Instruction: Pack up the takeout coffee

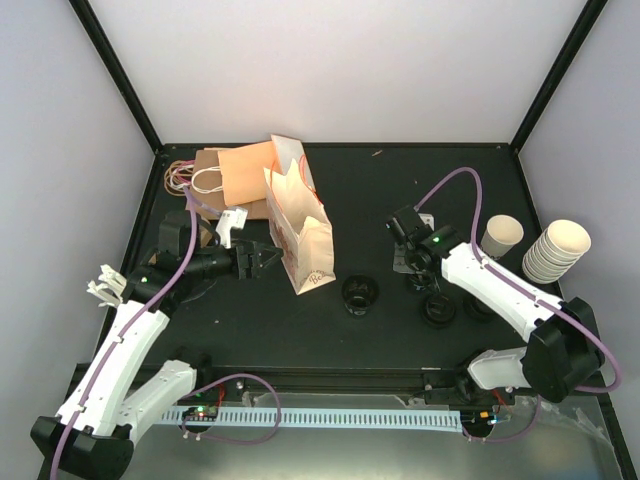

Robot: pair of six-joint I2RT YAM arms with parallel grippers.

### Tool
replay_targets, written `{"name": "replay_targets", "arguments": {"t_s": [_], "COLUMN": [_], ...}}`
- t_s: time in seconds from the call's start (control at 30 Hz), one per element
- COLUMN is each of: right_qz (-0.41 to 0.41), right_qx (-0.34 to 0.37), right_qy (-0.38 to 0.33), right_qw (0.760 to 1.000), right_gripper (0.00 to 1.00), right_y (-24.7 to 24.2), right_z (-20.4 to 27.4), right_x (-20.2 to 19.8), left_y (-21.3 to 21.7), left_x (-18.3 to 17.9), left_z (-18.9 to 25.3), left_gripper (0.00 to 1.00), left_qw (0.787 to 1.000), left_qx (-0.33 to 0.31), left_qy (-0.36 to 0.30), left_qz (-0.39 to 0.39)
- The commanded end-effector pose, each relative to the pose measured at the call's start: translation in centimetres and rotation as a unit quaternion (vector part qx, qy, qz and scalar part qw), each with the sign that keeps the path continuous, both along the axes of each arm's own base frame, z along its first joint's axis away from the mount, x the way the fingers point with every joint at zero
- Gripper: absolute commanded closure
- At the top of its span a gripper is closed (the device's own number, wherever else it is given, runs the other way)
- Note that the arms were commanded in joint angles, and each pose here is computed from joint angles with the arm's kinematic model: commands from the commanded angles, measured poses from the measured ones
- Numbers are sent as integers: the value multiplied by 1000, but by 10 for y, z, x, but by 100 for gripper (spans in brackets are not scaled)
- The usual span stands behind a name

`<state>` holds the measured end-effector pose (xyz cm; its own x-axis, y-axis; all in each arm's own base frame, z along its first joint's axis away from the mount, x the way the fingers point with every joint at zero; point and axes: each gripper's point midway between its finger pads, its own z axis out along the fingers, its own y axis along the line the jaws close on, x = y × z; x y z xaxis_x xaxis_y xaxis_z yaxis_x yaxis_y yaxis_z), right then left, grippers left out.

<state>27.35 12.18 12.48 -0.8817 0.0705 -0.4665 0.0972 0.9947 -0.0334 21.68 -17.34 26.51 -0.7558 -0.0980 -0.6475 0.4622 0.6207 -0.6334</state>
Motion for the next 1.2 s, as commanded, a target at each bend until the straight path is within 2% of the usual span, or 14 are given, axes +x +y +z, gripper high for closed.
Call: {"name": "replay_targets", "arguments": {"t_s": [0.0,0.17,0.3,0.67,0.73,0.83,0.9,1.17], "right_qz": [-5,-7,-2,-1,0,-1,-1,0], "right_qx": [-2,-6,-3,-7,-8,-15,-18,-12], "right_qy": [-1,-5,-22,-39,-44,-53,-62,-101], "right_qw": [1000,1000,1000,999,999,998,998,995], "right_gripper": [91,85,72,70,64,62,56,50], "right_y": [-2,-4,-4,-5,-6,-9,-12,-18], "right_z": [-2,4,18,40,46,55,62,87], "right_x": [-4,-2,0,5,6,7,7,12], "left_y": [-2,-2,-2,-2,-2,-2,-1,3], "left_x": [0,0,-1,-1,-1,-1,-2,-5], "left_z": [4,4,3,4,4,4,5,9], "left_gripper": [16,16,16,15,15,15,15,15], "left_qw": [1000,1000,1000,1000,1000,1000,1000,1000], "left_qx": [-3,-3,-2,-2,-1,0,2,12], "left_qy": [-1,0,1,1,1,1,0,-5], "left_qz": [-3,-3,-3,-2,-2,-1,0,4]}}
